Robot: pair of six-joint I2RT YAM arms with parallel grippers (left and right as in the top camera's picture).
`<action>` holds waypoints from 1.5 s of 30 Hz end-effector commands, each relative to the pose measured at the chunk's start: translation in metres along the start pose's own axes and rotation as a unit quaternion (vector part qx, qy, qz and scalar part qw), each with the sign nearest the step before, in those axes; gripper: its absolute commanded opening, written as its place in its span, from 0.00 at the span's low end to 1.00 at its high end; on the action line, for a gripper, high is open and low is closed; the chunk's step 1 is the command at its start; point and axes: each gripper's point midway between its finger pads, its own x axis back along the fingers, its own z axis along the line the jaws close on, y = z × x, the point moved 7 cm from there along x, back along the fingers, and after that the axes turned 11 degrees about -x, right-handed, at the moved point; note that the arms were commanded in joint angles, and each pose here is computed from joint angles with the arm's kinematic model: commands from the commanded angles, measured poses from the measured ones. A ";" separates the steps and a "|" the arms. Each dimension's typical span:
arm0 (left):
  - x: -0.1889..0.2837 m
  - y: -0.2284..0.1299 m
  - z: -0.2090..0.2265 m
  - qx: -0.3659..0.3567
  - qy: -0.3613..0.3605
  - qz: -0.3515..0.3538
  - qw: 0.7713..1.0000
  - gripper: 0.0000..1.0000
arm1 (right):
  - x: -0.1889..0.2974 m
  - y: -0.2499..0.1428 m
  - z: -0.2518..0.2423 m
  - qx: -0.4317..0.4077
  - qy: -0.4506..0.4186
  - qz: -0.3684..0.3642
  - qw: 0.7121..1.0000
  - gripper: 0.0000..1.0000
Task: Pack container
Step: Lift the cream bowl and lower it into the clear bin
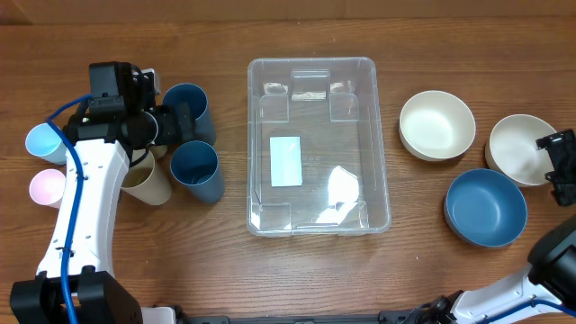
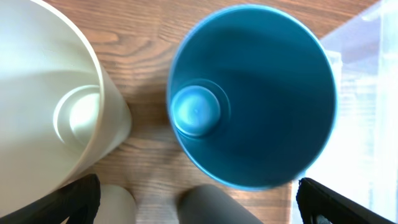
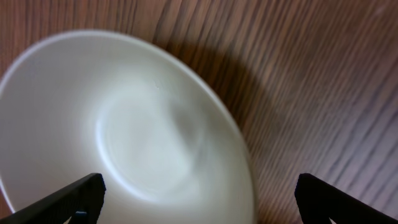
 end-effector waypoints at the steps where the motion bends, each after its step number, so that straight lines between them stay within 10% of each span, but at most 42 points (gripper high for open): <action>1: 0.020 0.019 -0.011 -0.008 -0.038 -0.018 0.999 1.00 | -0.021 -0.003 -0.004 0.002 -0.011 0.019 1.000 0.94; 15: 0.204 0.083 -0.017 -0.071 0.094 -0.152 0.981 1.00 | -0.051 -0.020 0.008 0.027 -0.013 0.047 0.998 0.73; 25: 0.348 0.046 -0.039 -0.074 0.149 -0.320 0.933 1.00 | -0.035 -0.018 0.013 0.031 -0.002 0.034 0.999 0.04; 36: 0.361 0.030 -0.041 -0.072 0.154 -0.326 0.930 1.00 | 0.117 -0.032 0.047 0.057 0.163 -0.069 0.983 0.04; 45: 0.357 0.032 -0.040 -0.072 0.154 -0.320 0.932 1.00 | 0.197 -0.209 0.092 0.349 0.262 0.008 0.900 0.04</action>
